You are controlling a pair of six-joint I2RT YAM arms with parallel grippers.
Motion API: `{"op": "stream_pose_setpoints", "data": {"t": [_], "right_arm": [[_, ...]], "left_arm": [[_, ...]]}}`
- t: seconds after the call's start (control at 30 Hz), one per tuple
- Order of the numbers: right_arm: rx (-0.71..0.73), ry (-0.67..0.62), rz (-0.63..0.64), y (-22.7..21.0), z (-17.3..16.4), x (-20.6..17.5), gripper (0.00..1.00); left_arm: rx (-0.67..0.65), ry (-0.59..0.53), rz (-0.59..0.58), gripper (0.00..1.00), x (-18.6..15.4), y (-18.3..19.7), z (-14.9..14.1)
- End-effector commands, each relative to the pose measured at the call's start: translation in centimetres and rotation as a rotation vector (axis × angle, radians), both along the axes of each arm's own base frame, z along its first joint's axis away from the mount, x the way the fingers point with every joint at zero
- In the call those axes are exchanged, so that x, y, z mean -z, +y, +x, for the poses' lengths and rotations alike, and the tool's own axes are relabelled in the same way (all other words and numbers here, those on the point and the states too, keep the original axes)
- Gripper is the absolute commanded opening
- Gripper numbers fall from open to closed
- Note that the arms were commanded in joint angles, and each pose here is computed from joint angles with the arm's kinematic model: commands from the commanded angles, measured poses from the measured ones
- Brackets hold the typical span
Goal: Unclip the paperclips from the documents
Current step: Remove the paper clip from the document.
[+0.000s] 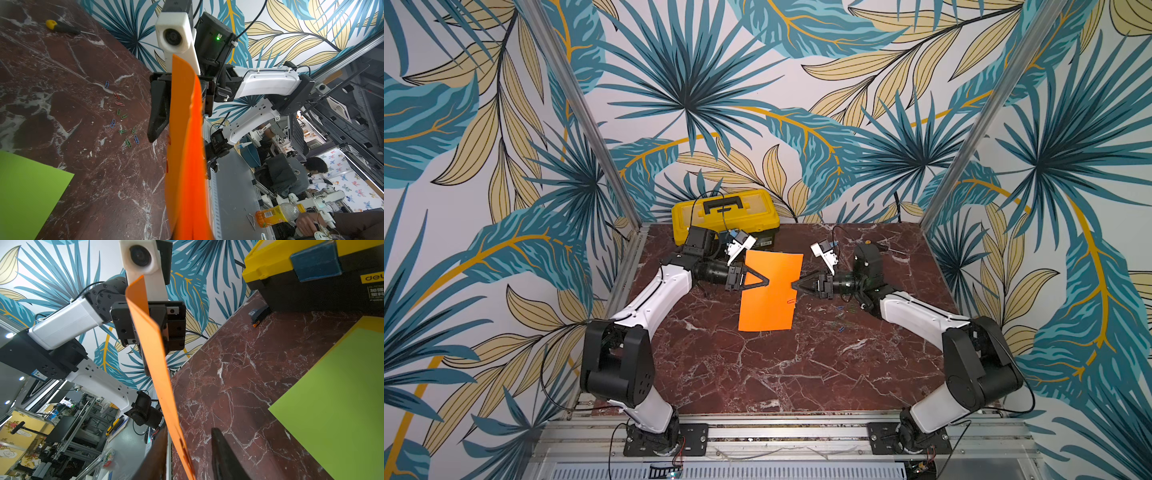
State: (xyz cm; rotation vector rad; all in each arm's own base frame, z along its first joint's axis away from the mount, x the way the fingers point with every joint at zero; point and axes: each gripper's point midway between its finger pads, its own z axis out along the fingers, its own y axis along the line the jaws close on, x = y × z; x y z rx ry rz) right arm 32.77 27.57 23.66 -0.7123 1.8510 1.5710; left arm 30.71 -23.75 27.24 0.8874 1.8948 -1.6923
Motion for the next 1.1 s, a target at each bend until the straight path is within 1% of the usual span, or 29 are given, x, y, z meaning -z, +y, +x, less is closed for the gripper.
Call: {"op": "stream_pose_setpoints", "data": {"t": [0.0, 0.4, 0.77, 0.87, 1.07], "right_arm": [[-0.039, -0.01, 0.019, -0.2, -1.5, -0.9, 0.27], [-0.05, -0.009, -0.006, -0.5, -2.5, -1.1, 0.13], [-0.057, 0.01, -0.026, -0.6, -2.9, -0.5, 0.11], [-0.054, 0.007, -0.031, -0.7, -3.1, -0.5, 0.08], [-0.048, -0.002, -0.034, -0.8, -3.1, -0.7, 0.06]], "left_arm": [[-0.004, -0.03, -0.007, 0.0, -0.6, 0.4, -0.5], [-0.017, -0.031, 0.01, 0.0, -0.1, 0.5, -0.4], [-0.026, -0.035, 0.017, 0.0, 0.0, 0.6, -0.3], [-0.027, -0.038, 0.016, 0.0, -0.1, 0.7, -0.3], [-0.028, -0.031, 0.019, 0.0, 0.1, 0.7, -0.3]]}}
